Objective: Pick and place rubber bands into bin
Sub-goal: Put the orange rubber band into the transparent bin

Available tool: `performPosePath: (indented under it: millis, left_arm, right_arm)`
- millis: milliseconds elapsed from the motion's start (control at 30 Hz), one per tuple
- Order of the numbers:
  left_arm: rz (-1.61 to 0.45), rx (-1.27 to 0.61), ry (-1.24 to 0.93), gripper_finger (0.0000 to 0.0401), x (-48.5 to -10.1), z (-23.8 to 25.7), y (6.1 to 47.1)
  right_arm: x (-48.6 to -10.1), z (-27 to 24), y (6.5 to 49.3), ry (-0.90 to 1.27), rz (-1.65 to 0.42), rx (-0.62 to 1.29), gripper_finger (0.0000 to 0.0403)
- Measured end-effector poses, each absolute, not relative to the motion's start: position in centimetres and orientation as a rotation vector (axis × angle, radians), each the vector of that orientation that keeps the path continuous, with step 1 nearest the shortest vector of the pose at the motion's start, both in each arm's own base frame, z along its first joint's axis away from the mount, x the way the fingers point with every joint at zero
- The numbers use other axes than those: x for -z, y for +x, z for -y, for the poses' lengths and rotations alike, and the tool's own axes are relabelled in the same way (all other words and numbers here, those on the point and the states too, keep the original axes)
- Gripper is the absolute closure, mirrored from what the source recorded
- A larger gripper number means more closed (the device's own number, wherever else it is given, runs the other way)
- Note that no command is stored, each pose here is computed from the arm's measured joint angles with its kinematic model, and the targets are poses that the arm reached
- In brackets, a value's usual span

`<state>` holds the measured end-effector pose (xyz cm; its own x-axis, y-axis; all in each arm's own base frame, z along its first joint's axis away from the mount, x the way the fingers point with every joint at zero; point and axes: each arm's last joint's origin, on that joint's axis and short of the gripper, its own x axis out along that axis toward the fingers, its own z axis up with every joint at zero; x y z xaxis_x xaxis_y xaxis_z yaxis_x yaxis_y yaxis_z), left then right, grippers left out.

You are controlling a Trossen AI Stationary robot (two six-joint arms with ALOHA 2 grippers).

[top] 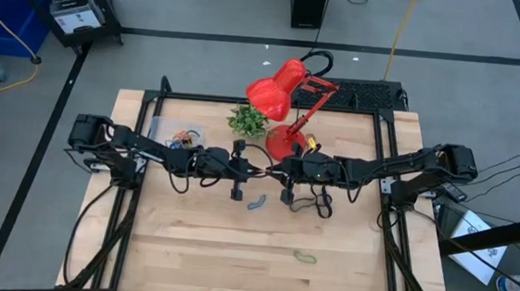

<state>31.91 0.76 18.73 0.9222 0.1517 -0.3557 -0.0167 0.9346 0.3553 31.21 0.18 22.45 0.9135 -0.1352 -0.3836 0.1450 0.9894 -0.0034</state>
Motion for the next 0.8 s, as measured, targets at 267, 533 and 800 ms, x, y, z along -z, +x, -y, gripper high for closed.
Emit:
performPosePath:
  millis: [267,533,800]
  left_arm:
    - [-0.389,-0.089,0.354,0.0391,-18.7,-0.8,31.9]
    - [-0.458,-0.186,0.372,0.0390,-19.2,-1.1,31.1]
    - [-0.504,-0.371,0.306,0.0391,-23.5,-1.5,27.0]
  right_arm:
    - [-22.4,-0.2,31.2,-0.005,-0.396,0.138,0.0264]
    - [-22.3,-0.2,30.7,-0.033,-0.453,0.134,0.0221]
    - [-22.8,-0.1,30.0,-0.040,-0.481,0.138,0.0218]
